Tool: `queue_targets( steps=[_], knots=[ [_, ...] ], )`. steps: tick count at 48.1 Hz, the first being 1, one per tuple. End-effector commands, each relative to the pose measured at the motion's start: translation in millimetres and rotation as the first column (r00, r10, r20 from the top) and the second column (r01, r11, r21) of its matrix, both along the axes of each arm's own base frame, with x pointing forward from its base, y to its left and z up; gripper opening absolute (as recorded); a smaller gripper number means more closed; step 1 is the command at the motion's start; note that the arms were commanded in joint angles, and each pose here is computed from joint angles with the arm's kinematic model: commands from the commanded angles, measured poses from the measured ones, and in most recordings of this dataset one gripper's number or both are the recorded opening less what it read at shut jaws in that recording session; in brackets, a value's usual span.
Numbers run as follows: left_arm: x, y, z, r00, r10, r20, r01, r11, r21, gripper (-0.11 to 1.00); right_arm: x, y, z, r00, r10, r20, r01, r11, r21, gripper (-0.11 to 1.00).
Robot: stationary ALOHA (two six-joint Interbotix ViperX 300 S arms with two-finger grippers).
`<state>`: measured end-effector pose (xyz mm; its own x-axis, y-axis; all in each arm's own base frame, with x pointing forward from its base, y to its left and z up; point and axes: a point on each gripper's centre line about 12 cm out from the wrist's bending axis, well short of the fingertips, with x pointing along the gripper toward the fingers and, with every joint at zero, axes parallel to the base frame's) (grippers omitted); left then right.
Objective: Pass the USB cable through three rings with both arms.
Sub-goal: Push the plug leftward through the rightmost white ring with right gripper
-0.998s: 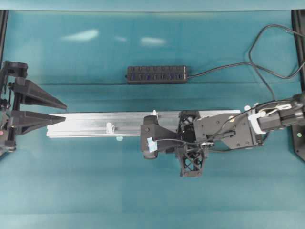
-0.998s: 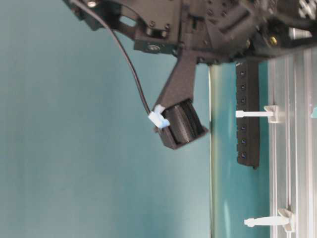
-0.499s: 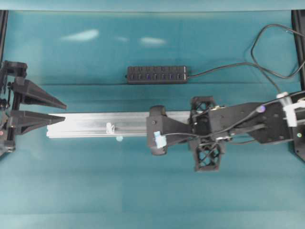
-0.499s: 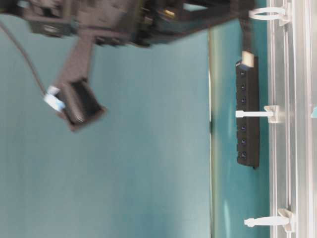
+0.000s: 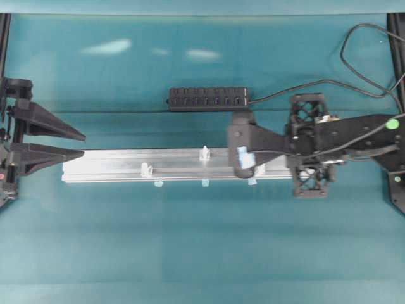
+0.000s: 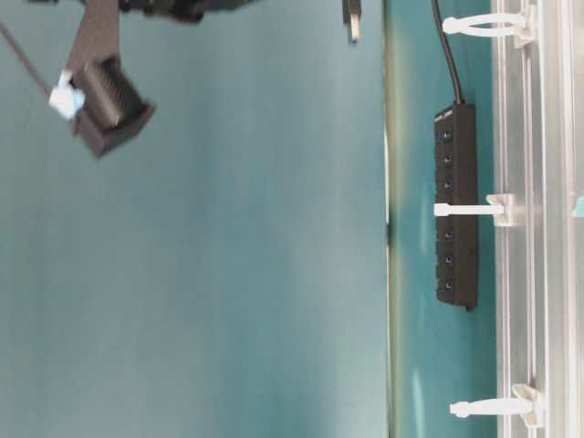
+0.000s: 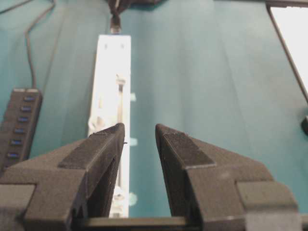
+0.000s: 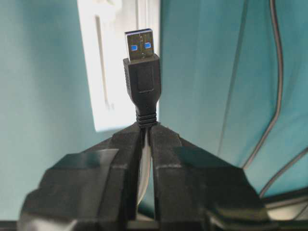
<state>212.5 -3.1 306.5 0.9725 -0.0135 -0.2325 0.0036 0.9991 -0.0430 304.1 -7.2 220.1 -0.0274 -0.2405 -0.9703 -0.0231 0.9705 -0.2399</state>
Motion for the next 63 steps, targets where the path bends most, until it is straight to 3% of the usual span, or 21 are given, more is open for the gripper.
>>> queue_targets(
  steps=[1, 11, 21, 46, 63],
  knots=[
    [-0.1, 1.0, 7.1, 1.0, 0.004, 0.022, -0.004, 1.0, 0.003, 0.43, -11.0, -2.8, 7.0, 0.999, -0.032, 0.032, 0.032, 0.999, -0.004, -0.08],
    [-1.1, 1.0, 9.6, 1.0, 0.004, 0.031, -0.004, 1.0, 0.003, 0.43, -42.7, -4.8, -4.2, 0.996, -0.077, 0.055, 0.077, 0.997, 0.002, -0.08],
    [-0.7, 3.0, 10.6, 0.999, 0.013, 0.032, -0.013, 1.0, 0.003, 0.43, -57.9, -4.3, -22.9, 0.992, -0.076, 0.105, 0.074, 0.997, 0.021, -0.08],
    [0.5, 3.6, 13.4, 0.999, 0.017, 0.037, -0.017, 1.0, -0.001, 0.43, -34.4, 1.1, -64.0, 0.991, -0.039, 0.129, 0.032, 0.998, 0.052, -0.08],
    [0.8, 3.6, 13.3, 0.999, 0.017, 0.037, -0.017, 1.0, 0.001, 0.43, -19.6, 3.6, -72.0, 0.98, -0.036, 0.194, 0.021, 0.997, 0.075, -0.08]
  ],
)
